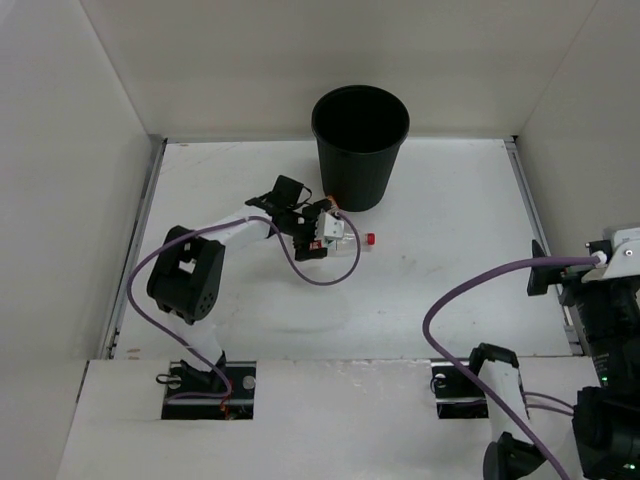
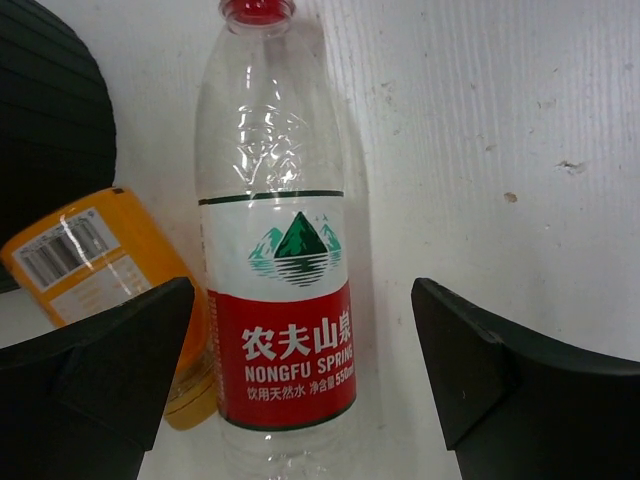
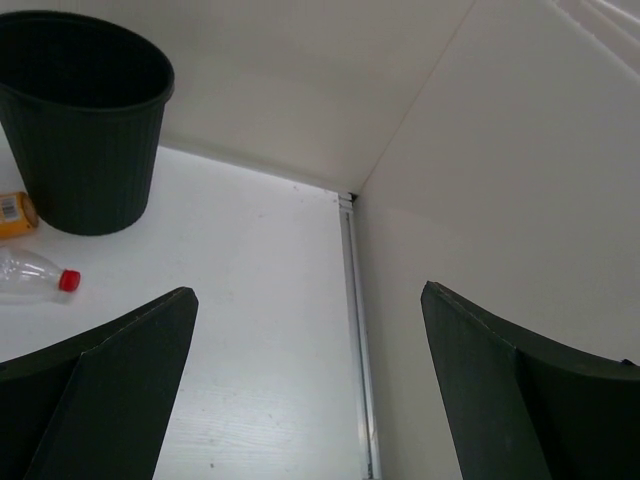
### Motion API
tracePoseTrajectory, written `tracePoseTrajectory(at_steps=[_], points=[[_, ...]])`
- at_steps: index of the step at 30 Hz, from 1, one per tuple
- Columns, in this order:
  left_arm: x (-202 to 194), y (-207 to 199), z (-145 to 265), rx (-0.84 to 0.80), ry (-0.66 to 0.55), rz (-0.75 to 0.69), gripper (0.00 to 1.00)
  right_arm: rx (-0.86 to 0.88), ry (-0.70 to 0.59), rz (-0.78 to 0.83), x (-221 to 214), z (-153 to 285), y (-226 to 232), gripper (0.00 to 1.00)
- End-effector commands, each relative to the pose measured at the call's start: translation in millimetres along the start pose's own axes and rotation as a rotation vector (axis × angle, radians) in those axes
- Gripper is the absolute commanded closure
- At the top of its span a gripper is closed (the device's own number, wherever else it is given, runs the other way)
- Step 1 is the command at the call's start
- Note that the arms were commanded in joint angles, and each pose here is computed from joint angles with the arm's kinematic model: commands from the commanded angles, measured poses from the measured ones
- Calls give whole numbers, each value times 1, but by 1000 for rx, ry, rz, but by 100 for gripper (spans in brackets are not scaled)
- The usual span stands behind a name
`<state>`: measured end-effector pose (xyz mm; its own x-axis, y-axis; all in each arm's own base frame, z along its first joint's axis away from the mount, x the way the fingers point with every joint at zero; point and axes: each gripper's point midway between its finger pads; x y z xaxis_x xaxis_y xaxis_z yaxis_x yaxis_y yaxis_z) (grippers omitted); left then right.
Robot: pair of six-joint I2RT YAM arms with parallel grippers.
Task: Put the plastic bottles in the bin
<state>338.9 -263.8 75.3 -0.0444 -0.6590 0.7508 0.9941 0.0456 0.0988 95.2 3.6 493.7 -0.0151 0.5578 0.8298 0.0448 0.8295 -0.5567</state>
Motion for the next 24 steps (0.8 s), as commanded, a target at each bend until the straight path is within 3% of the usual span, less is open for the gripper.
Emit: tracePoseTrajectory(at_steps=[1,6,8,13,15,19,24], points=[[13,6,-8,-1,-11,-87,10,42,-41,-15,15,-3,10,0],[0,6,-27,11,38,-120,21,43,-80,10,31,-1,19,0],[-4,8,-33,24,64,-131,30,50,-97,18,37,-1,24,0],[8,8,-32,56,59,-144,72,60,-105,40,39,-10,31,0],[24,5,-23,73,35,-127,82,60,-105,42,35,-15,30,0],[75,-16,11,84,-78,-78,89,68,-102,22,20,-35,28,0],[155,-73,69,31,-260,-52,91,61,-89,-23,-2,-63,16,0]])
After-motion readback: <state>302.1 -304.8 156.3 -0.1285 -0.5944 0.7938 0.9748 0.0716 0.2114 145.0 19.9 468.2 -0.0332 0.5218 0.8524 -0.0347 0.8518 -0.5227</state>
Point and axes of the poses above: each gripper's point midway between its finger pads, its own z axis back along the fingers, its own y axis along the line the jaws close on, x = y × z, and after that the axes turned 13 degrees about z, right-handed
